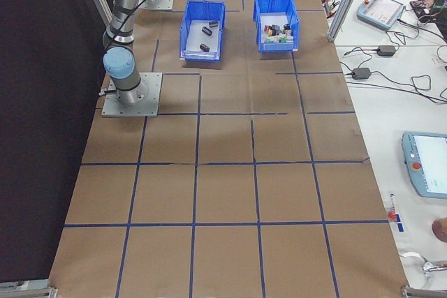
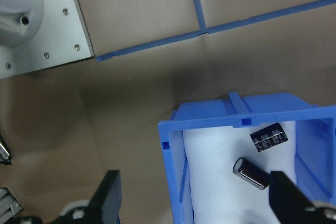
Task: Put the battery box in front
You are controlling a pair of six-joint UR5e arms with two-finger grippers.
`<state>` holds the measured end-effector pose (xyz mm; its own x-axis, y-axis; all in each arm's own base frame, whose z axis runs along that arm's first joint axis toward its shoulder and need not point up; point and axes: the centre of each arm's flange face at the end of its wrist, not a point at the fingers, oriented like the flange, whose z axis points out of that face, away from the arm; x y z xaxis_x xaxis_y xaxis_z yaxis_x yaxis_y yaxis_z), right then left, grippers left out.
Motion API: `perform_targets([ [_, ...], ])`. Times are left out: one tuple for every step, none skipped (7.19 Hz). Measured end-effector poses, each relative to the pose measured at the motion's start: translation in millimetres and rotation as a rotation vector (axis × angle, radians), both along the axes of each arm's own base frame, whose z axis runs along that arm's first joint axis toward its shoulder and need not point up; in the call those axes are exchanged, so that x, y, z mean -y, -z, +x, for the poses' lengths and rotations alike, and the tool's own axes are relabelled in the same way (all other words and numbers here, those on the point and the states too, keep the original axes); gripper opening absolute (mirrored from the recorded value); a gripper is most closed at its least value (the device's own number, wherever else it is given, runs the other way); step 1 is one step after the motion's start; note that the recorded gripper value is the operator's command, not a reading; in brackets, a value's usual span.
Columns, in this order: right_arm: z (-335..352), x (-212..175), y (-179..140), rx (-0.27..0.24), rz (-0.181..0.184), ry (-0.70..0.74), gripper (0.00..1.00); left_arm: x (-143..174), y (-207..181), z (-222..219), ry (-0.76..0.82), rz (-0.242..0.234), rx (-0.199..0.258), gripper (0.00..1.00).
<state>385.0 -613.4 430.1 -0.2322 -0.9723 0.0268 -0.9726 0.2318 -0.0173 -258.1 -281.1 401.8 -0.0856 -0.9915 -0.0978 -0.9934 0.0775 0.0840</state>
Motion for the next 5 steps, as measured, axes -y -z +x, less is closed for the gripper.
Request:
perform_targets([
  [18,-2,15,-0.006,0.015,-0.078,1.00,-13,21,-15,-0.059,0.005,-0.053,1.00],
  [36,-6,32,-0.014,0.035,-0.140,1.00,-23,38,-23,-0.095,0.017,-0.075,1.00],
  [55,-14,53,-0.025,0.061,-0.183,1.00,-28,50,-29,-0.112,0.034,-0.077,1.00],
  [72,-22,80,-0.037,0.085,-0.217,1.00,-30,61,-36,-0.122,0.053,-0.072,1.00],
  [81,-25,106,-0.039,0.086,-0.235,1.00,-31,70,-43,-0.130,0.070,-0.063,1.00],
])
